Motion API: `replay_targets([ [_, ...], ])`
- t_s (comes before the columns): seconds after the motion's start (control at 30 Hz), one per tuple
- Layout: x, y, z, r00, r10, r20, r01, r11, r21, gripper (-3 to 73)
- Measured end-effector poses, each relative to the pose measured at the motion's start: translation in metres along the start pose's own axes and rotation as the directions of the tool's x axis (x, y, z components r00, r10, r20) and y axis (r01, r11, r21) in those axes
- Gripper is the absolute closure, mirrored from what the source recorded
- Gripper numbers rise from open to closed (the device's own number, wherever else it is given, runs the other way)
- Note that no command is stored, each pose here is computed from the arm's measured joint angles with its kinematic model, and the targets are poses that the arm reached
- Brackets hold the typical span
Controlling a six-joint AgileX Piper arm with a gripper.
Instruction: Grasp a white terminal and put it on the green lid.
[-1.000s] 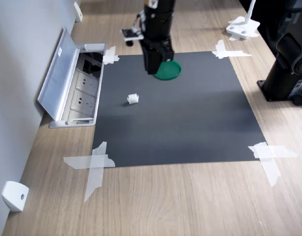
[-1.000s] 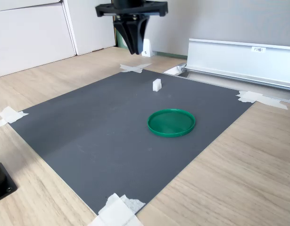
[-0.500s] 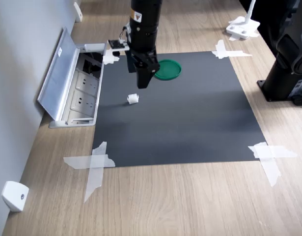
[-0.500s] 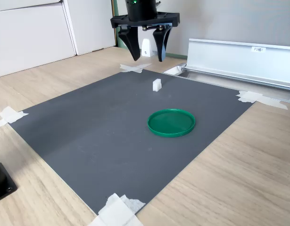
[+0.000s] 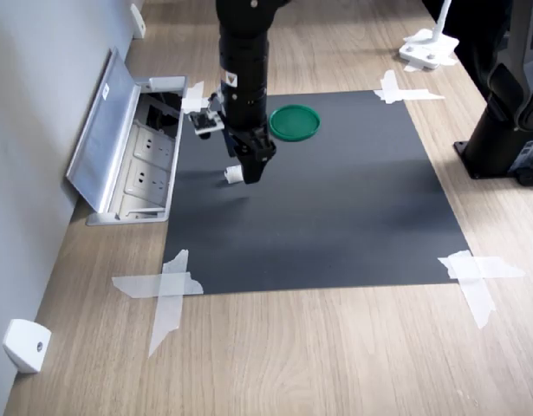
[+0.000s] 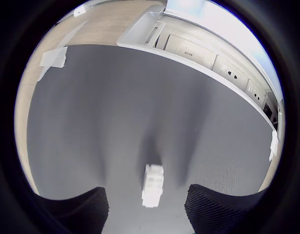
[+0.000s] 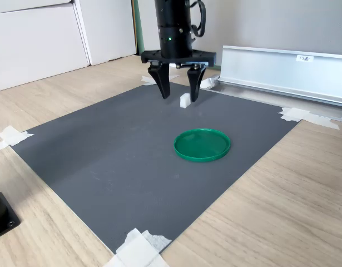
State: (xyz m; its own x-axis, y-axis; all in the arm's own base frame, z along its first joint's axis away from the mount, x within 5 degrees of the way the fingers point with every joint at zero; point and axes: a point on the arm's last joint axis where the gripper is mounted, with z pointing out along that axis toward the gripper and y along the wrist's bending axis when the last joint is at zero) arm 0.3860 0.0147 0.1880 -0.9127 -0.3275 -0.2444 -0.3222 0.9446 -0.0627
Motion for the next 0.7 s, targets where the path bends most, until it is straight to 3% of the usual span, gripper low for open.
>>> replay_targets([
  [0.17, -0.002, -0.001, 0.004, 1.0, -0.008, 0.017, 0.008, 1.0, 0.005, 4.8],
  [0.3, -0.004, 0.0, 0.005, 0.999, -0.028, 0.035, 0.028, 1.0, 0.0, 11.6],
  [0.7, -0.004, 0.002, 0.012, 1.0, -0.016, 0.026, 0.017, 1.0, -0.024, 51.0],
])
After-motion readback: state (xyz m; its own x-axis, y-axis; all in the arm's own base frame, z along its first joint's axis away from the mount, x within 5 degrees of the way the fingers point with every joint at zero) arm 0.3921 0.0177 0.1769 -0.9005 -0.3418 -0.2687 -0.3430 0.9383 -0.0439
